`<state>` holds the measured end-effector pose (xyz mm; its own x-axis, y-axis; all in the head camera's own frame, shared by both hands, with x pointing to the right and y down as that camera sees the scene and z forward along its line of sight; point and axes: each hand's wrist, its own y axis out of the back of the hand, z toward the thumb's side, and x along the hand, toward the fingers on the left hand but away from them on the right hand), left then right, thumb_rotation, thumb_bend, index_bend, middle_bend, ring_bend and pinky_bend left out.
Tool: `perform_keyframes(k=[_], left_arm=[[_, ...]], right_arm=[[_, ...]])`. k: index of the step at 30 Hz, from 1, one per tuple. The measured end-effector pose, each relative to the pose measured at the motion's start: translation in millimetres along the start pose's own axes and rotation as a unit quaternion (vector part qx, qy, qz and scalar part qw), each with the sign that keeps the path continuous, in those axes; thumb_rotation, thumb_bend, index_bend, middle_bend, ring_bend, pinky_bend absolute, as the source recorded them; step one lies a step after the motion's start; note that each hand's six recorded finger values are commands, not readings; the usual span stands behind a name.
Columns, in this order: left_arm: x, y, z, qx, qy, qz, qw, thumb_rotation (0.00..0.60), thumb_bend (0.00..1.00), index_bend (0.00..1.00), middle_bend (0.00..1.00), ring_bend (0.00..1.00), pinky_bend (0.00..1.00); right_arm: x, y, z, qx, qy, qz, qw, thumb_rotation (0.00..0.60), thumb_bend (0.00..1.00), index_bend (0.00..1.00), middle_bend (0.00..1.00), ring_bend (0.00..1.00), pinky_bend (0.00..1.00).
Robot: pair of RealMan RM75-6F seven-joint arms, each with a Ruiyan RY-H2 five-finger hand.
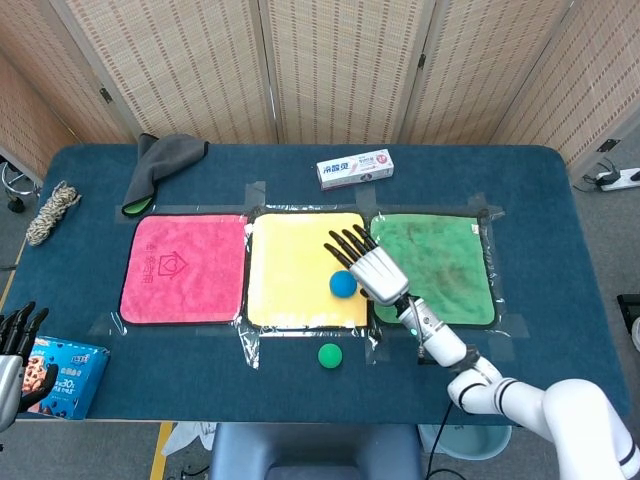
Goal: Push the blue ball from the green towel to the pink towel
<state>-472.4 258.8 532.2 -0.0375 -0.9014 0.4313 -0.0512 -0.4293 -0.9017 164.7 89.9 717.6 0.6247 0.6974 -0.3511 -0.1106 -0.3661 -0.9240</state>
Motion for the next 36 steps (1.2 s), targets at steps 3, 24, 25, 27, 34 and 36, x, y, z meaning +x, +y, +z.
perform_keyframes(k=[3, 24, 25, 27, 34, 36], left_arm=[[0, 0, 1, 0.000, -0.002, 0.000, 1.0000, 0.600, 0.45, 0.07, 0.04, 0.07, 0.00], [-10, 9, -3, 0.002, 0.007, 0.007, 0.9999, 0.600, 0.44, 0.07, 0.04, 0.07, 0.00], [-11, 10, -4, 0.003, 0.008, 0.007, 0.9999, 0.600, 0.44, 0.07, 0.04, 0.07, 0.00], [-12, 11, -4, 0.004, 0.010, 0.008, 0.9999, 0.600, 0.44, 0.07, 0.04, 0.07, 0.00], [-18, 14, -10, 0.004, 0.019, 0.011, 0.9998, 0.600, 0.45, 0.07, 0.04, 0.07, 0.00], [-20, 15, -12, 0.005, 0.023, 0.011, 0.9997, 0.600, 0.44, 0.07, 0.04, 0.07, 0.00]], right_arm=[[8, -2, -12, 0.014, -0.009, 0.014, 0.9998, 0.600, 0.06, 0.00, 0.00, 0.00, 0.00], [-34, -33, 23, 0.090, 0.028, 0.039, 0.9948, 0.600, 0.06, 0.00, 0.00, 0.00, 0.00], [-37, -33, 28, 0.090, 0.032, 0.037, 0.9947, 0.600, 0.06, 0.00, 0.00, 0.00, 0.00], [-43, -31, 39, 0.091, 0.041, 0.029, 0.9946, 0.600, 0.06, 0.00, 0.00, 0.00, 0.00], [-63, -25, 69, 0.090, 0.057, 0.010, 0.9943, 0.600, 0.06, 0.00, 0.00, 0.00, 0.00], [-69, -23, 77, 0.088, 0.060, 0.004, 0.9943, 0.600, 0.06, 0.00, 0.00, 0.00, 0.00]])
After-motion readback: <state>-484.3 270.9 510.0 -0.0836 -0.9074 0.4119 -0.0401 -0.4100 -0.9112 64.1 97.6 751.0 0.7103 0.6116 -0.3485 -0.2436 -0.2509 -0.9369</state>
